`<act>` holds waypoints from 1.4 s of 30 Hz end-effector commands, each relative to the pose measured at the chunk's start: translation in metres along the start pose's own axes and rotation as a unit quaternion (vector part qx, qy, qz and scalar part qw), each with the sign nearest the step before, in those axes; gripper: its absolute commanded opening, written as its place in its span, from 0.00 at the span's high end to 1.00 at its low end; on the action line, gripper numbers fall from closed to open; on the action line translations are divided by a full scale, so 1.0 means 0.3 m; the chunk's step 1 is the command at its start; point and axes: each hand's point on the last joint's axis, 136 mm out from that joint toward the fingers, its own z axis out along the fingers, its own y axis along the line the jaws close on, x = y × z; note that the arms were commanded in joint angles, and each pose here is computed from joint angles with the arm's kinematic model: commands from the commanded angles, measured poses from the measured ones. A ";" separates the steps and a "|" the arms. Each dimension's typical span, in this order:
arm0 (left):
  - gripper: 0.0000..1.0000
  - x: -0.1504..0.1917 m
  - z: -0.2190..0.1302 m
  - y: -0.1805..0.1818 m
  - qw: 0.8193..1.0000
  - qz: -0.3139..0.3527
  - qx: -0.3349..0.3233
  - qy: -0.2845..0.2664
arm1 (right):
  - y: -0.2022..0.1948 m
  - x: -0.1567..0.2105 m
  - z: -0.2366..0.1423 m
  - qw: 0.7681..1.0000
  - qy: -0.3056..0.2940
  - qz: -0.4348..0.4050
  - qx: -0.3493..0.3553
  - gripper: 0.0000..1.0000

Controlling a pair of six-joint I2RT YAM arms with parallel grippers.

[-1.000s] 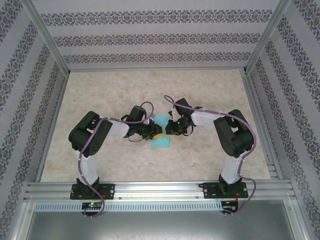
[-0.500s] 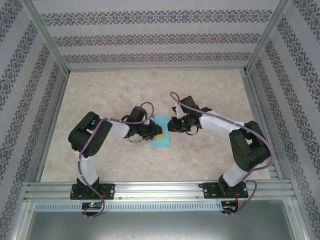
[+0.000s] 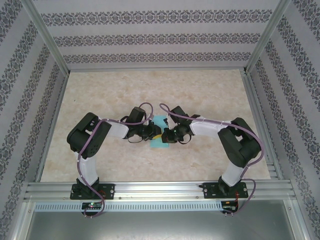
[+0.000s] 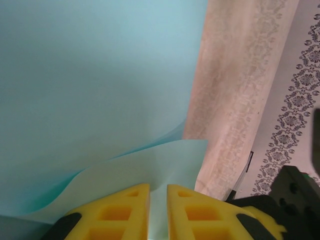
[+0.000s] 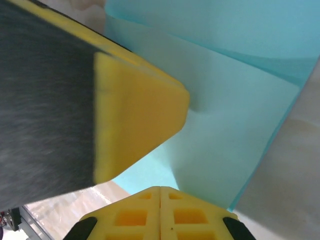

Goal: Fold a paper plane with a square sheet of paper (pick it up from the middle)

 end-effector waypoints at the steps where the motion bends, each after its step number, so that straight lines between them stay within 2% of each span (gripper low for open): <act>1: 0.81 0.059 0.003 0.185 0.995 -0.052 -0.085 0.006 | 0.027 -0.029 0.015 1.000 -0.005 -0.005 -0.011 0.94; 24: 0.82 0.062 0.004 0.218 0.993 -0.063 -0.102 0.004 | -0.054 0.051 0.028 0.999 0.033 0.004 0.018 0.94; 37: 0.82 0.067 0.006 0.237 0.991 -0.070 -0.112 0.007 | -0.114 0.162 0.009 0.997 0.067 0.016 0.025 0.94; 42: 0.82 0.062 0.007 0.226 0.992 -0.065 -0.109 0.007 | -0.109 0.136 -0.041 0.999 0.043 0.021 0.010 0.94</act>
